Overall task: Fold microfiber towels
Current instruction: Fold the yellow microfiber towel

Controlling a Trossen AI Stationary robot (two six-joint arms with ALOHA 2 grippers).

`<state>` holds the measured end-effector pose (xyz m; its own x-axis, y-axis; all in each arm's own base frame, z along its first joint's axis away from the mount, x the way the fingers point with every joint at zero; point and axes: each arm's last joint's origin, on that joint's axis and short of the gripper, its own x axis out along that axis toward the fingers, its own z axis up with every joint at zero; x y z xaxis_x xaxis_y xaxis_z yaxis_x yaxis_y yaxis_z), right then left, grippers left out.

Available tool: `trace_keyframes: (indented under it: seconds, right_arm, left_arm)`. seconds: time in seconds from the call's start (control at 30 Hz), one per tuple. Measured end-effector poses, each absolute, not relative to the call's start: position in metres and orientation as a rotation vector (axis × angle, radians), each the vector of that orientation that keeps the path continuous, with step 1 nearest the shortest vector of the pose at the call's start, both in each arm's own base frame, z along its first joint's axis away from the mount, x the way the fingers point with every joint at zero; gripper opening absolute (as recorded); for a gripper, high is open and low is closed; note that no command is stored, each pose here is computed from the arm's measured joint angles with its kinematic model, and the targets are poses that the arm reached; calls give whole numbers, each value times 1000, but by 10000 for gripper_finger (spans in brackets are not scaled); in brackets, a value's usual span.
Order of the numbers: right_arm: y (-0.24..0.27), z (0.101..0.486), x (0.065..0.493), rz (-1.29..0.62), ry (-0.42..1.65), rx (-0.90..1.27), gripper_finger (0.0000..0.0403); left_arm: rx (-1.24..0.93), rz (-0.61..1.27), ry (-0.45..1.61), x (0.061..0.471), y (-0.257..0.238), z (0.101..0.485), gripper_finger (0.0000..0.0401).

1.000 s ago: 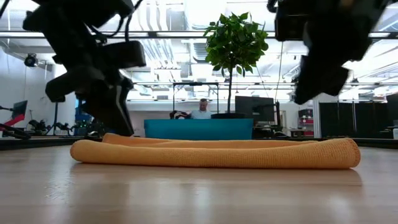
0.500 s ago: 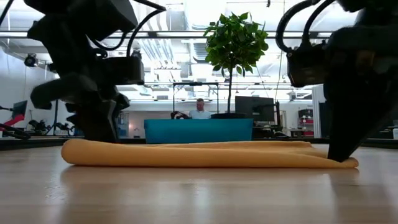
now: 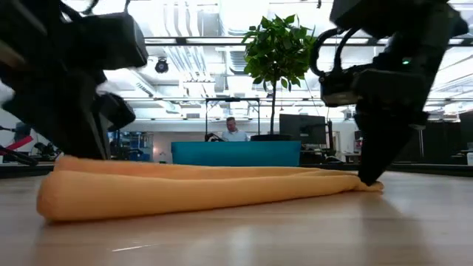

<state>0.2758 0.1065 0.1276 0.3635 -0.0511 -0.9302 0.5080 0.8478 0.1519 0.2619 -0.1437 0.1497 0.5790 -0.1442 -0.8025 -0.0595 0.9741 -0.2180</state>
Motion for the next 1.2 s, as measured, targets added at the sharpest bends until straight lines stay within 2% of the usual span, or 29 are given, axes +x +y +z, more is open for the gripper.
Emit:
trace_keyframes:
  seconds: [0.27,0.43,0.53,0.7,0.9,1.07,1.2]
  right_arm:
    - [90,127,281,-434,1119,417,9]
    - [93,140,274,-539,1002,409,8]
    - [105,154,271,-530,902,461,8]
    - [130,162,281,-406,744,581,8]
    - [139,139,300,-429,633,751,8]
    - [135,116,300,-541,689,828,8]
    - [135,112,295,-558,769,839,8]
  left_arm:
    - [-254,-125,869,262,-160,157,0]
    - [-255,-132,859,264,-162,165,0]
    - [-258,-132,828,266,-163,172,0]
    - [-204,-161,806,271,-164,171,0]
    - [-180,-147,910,277,-162,142,0]
    - [-243,-106,948,280,-165,126,0]
    - [-279,-87,944,278,-168,128,0]
